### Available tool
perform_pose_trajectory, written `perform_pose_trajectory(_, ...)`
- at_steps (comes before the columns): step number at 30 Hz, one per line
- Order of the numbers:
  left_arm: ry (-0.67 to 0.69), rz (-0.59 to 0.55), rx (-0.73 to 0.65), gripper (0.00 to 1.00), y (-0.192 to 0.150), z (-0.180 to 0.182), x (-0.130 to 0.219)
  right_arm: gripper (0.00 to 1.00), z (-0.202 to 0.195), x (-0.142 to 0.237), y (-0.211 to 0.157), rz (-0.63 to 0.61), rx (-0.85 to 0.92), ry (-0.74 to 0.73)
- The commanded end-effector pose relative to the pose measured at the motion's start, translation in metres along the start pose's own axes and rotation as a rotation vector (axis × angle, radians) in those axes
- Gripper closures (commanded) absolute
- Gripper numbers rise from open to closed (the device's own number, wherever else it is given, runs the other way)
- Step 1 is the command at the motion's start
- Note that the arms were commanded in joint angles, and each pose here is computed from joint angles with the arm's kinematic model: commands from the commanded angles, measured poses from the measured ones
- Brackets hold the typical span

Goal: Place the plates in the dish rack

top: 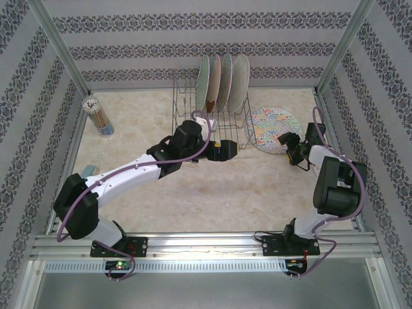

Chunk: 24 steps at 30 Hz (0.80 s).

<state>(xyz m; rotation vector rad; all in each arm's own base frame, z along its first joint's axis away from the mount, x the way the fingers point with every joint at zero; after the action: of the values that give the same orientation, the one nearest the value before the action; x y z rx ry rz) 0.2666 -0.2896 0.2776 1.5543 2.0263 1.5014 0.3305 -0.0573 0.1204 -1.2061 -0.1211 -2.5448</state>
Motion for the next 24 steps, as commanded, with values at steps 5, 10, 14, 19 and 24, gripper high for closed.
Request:
perform_pose_trajectory(5,-0.017,-0.006,-0.013,0.0,0.009,-0.001,-0.003,0.26,0.008,-0.006,0.011,0.002,0.015,0.039)
perform_pose_trajectory(10,-0.011,-0.006,-0.009,0.0,0.009,0.001,-0.005,0.27,0.012,-0.008,0.013,-0.002,0.024,0.06)
perform_pose_trajectory(14,-0.006,-0.008,-0.005,0.0,0.009,0.003,-0.006,0.27,0.014,-0.011,0.016,-0.001,0.022,0.066)
perform_pose_trajectory(19,-0.003,-0.008,0.003,0.0,0.009,0.006,-0.008,0.28,0.012,-0.017,0.017,0.011,0.008,0.076)
perform_pose_trajectory(24,0.003,-0.009,0.004,0.0,0.009,0.006,-0.007,0.29,0.01,-0.02,0.019,0.014,0.0,0.076)
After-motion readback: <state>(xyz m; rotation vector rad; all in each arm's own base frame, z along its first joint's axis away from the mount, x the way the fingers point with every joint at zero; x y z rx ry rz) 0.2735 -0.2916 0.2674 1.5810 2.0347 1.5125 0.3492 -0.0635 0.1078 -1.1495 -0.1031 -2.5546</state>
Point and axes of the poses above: each hand's point on the last joint's axis, 136 mm out from that joint toward the fingers, its own x axis back along the fingers, its own z axis along the line the jaws close on, y = z × x, the point moved 9 cm from there along x, back along the fingers, and after that the axes turned 15 degrees about -x, right-handed, at the moved point
